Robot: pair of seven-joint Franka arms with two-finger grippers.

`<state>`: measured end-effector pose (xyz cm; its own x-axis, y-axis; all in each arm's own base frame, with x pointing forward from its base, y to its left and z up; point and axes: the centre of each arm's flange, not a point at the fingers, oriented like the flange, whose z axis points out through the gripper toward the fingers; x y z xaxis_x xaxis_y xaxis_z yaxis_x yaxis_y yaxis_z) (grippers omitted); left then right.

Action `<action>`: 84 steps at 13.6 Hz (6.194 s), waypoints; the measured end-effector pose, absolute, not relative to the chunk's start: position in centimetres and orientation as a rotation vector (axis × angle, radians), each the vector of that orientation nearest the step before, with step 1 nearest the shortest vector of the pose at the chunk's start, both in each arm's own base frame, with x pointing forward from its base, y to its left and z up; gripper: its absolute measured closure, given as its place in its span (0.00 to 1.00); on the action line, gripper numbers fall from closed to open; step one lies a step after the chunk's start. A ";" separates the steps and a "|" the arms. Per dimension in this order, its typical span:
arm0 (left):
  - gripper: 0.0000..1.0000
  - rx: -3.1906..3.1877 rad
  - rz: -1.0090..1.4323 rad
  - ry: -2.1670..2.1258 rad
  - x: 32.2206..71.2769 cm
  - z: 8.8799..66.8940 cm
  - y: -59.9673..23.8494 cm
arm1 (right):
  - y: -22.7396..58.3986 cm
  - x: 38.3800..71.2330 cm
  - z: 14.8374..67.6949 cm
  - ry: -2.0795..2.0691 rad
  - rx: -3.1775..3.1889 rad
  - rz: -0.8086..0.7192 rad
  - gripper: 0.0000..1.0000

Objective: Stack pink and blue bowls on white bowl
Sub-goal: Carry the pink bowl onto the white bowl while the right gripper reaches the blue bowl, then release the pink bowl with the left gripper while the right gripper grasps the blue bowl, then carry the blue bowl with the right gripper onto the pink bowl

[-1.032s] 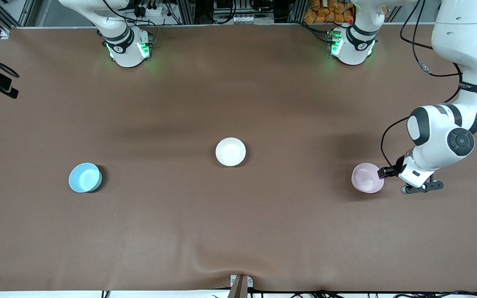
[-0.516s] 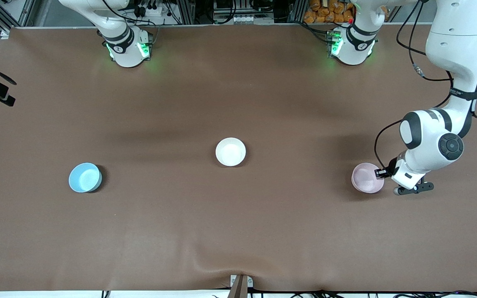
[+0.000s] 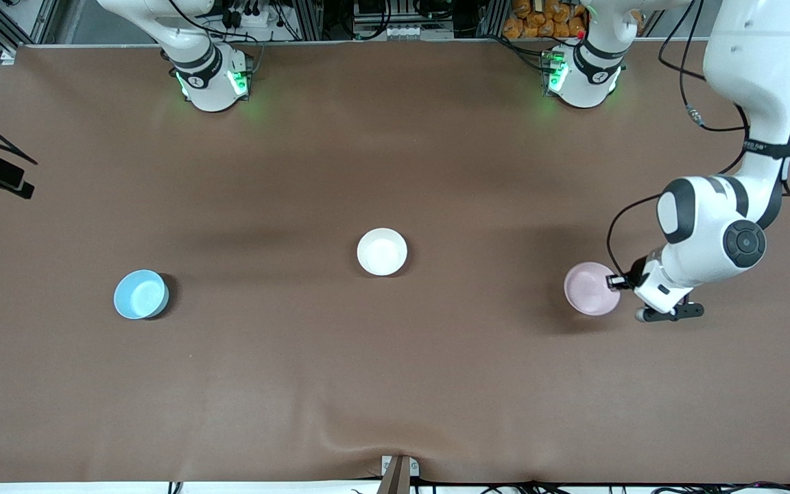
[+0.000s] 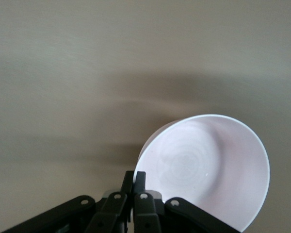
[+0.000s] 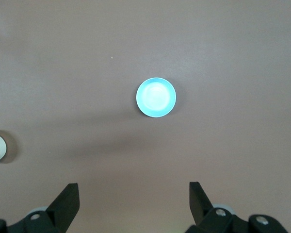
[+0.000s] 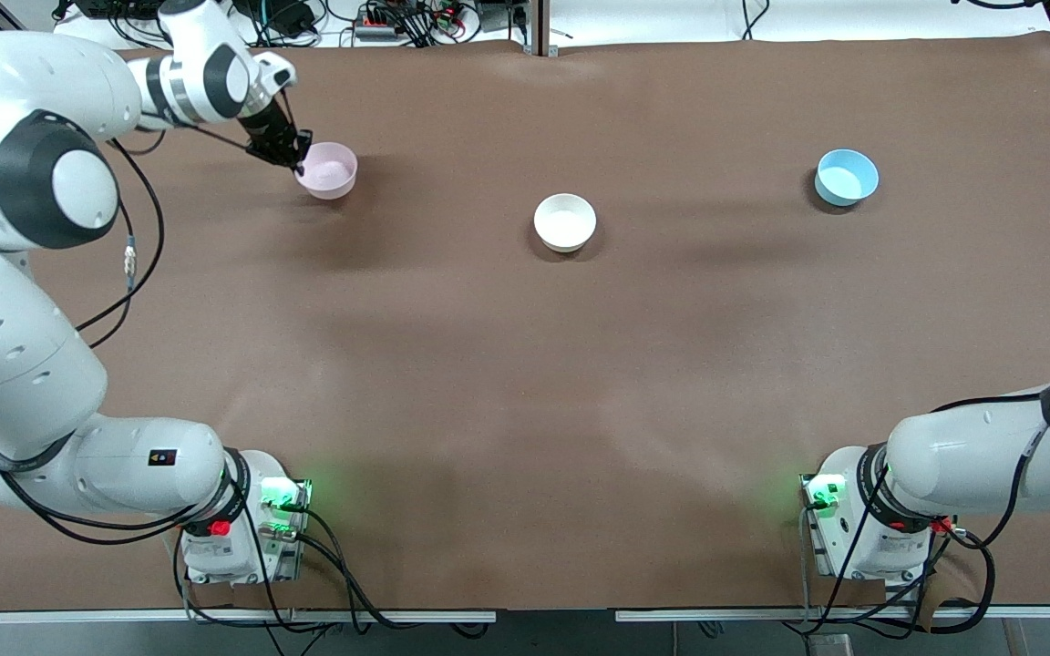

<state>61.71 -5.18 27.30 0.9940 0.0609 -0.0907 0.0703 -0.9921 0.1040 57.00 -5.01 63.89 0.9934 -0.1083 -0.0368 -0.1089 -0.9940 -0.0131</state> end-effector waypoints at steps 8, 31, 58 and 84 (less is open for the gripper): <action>0.97 2.967 -0.213 -0.060 54.3 36.6 -27.1 | -6.1 58.4 60.8 0.199 -3.119 0.143 0.00; 0.97 2.887 -0.184 0.061 52.5 25.1 -48.0 | -13.6 62.3 28.2 0.379 -3.106 0.205 0.00; 0.00 3.155 0.099 0.079 57.4 61.0 -14.3 | -4.9 61.7 33.2 0.538 -2.916 0.184 0.97; 0.00 3.189 0.015 -0.004 54.1 66.6 -6.2 | 40.4 47.7 26.4 0.862 -2.769 0.096 0.97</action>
